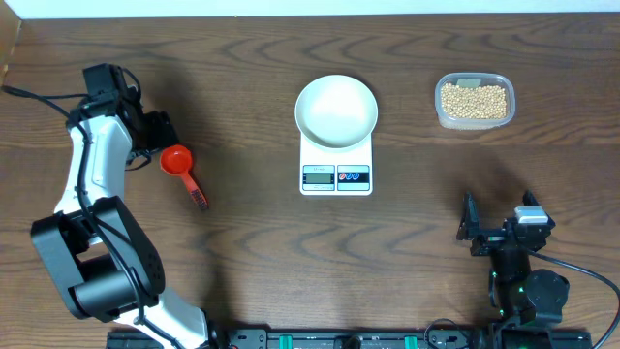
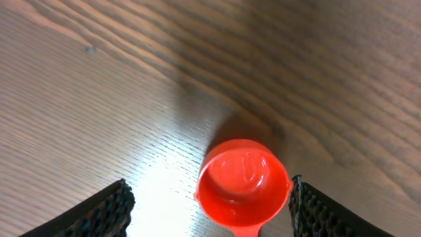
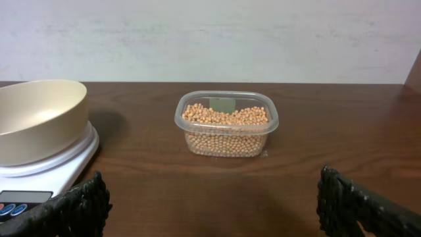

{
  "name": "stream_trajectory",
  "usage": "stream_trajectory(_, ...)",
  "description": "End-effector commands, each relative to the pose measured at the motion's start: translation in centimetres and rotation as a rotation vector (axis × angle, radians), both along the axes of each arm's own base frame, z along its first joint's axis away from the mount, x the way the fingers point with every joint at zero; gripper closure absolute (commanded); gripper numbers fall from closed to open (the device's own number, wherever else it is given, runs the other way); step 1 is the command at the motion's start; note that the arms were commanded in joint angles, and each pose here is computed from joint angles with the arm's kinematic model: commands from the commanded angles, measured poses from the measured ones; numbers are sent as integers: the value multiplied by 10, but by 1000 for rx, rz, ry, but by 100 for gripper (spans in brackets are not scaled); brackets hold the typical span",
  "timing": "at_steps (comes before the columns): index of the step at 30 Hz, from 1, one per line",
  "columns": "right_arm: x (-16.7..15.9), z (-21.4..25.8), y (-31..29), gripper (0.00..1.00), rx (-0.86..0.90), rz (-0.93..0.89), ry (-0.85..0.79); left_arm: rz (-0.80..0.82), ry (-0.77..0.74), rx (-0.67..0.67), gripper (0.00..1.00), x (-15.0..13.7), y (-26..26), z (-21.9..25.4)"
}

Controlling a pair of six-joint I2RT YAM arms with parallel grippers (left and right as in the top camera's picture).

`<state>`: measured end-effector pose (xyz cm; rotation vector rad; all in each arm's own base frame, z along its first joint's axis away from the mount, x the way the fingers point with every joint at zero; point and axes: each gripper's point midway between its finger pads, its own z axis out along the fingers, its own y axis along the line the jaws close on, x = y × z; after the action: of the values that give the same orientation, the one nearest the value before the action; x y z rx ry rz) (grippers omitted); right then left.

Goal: Scoop item into bowl and weigh 50g on scale
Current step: 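Reach the left gripper to the red scoop and grasp it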

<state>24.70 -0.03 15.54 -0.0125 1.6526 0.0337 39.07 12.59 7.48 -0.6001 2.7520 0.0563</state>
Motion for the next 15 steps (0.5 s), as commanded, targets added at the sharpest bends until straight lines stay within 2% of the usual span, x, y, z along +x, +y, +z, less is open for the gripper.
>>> stream_trajectory(1,0,0,3,1,0,14,0,12,35,-5,22,-13,-3,-16)
stream_trajectory(4,0,0,3,1,0,14,0,21,22,-1,27,-12,0,-22)
stream_trajectory(9,0,0,3,1,0,14,0,8,21,0,50,-10,4,-32)
stream_trajectory(12,0,0,3,1,0,14,0,2,53,-11,52,-11,3,-47)
stream_trajectory(13,0,0,3,1,0,14,0,-1,64,-24,58,-11,2,-54)
stream_trajectory(15,0,0,3,1,0,14,-1,-17,72,-59,62,-10,-4,-64)
